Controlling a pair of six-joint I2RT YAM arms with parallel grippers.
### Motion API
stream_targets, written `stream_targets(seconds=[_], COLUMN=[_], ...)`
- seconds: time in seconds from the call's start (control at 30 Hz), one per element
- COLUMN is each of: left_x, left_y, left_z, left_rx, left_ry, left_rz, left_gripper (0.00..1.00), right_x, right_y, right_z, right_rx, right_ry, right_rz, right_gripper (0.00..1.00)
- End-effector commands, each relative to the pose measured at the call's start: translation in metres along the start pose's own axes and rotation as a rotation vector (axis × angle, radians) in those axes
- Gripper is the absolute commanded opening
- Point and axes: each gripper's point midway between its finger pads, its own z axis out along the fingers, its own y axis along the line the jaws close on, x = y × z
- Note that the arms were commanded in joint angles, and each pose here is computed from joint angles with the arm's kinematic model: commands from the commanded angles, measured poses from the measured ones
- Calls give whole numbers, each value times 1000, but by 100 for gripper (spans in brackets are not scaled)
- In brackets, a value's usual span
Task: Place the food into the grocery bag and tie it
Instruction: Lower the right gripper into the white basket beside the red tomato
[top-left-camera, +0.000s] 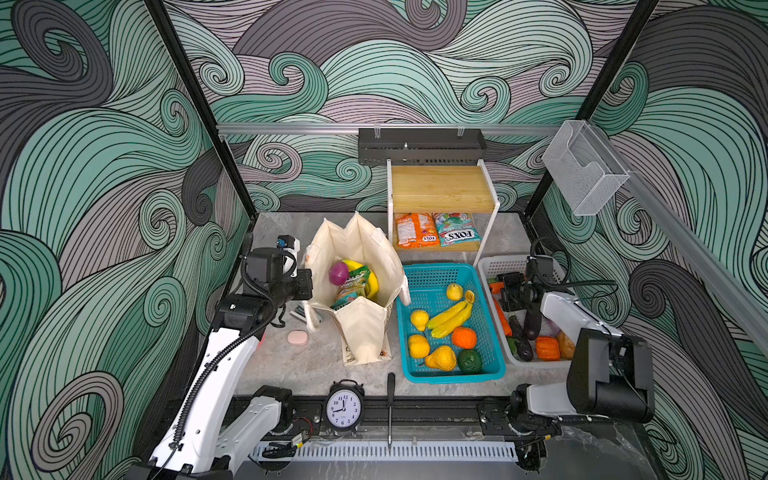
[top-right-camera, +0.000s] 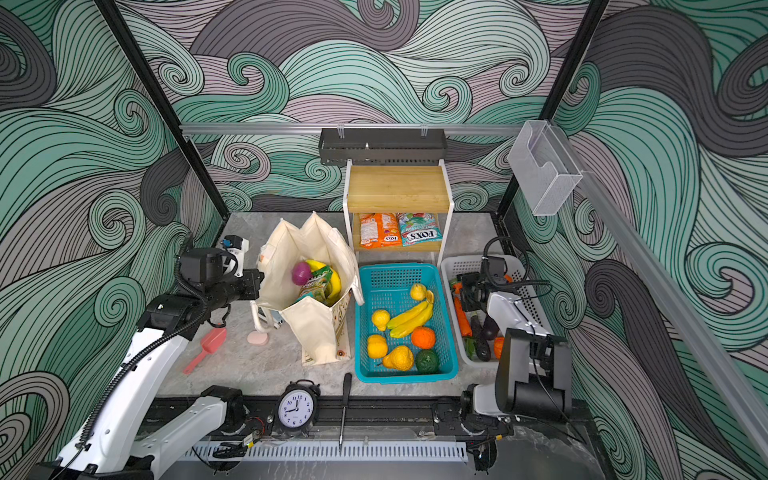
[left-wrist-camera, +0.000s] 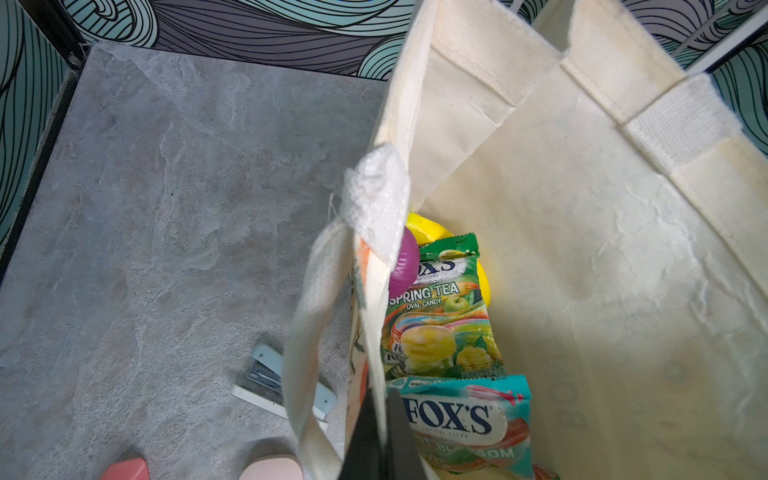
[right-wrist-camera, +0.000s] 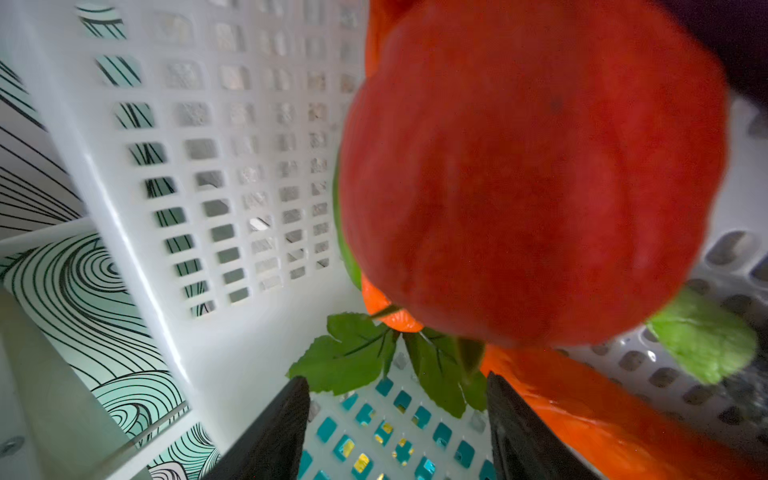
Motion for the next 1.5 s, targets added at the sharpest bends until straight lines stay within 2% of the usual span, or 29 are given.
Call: stream_targets(seconds=[0.0, 0.2, 0.33, 0.67, 0.83, 1.2, 1.27, 1.37, 1.43, 1.47], left_x=[7, 7, 7, 6, 6, 5, 5, 5, 6, 6], left_y=[4, 4, 5, 4, 4, 4, 4, 4, 4, 4], left_z=[2, 2, 2, 1, 0, 0, 0, 0, 0, 0], left_rx=[-12, -12, -16, -15, -15, -13, -15, -15, -15, -15], left_ry=[29, 29, 29, 24, 22, 20, 20, 20, 22, 22], left_rz=[-1, -1, 0, 1, 2, 2, 2, 0, 1, 2], left_gripper=[0, 0, 0, 0, 0, 0, 0, 0, 0, 0], right_x=[-11, -6, -7, 12, 14, 11, 12, 13, 15, 15], right_y=[2, 9, 12, -1, -5, -12, -13, -11, -9, -9], right_z=[-3, 1, -3, 27, 36, 50, 52, 54, 57, 58], right_rx=[31, 55, 118, 164, 176, 189, 188, 173, 150, 147], right_ry=[-61, -77, -149, -22, -4, -15, -14, -7, 0, 4], right_rz=[-16, -67, -153, -84, -70, -61, -65, -68, -66, -64], right_gripper=[66, 64, 64, 61, 61, 48, 48, 56, 51, 43])
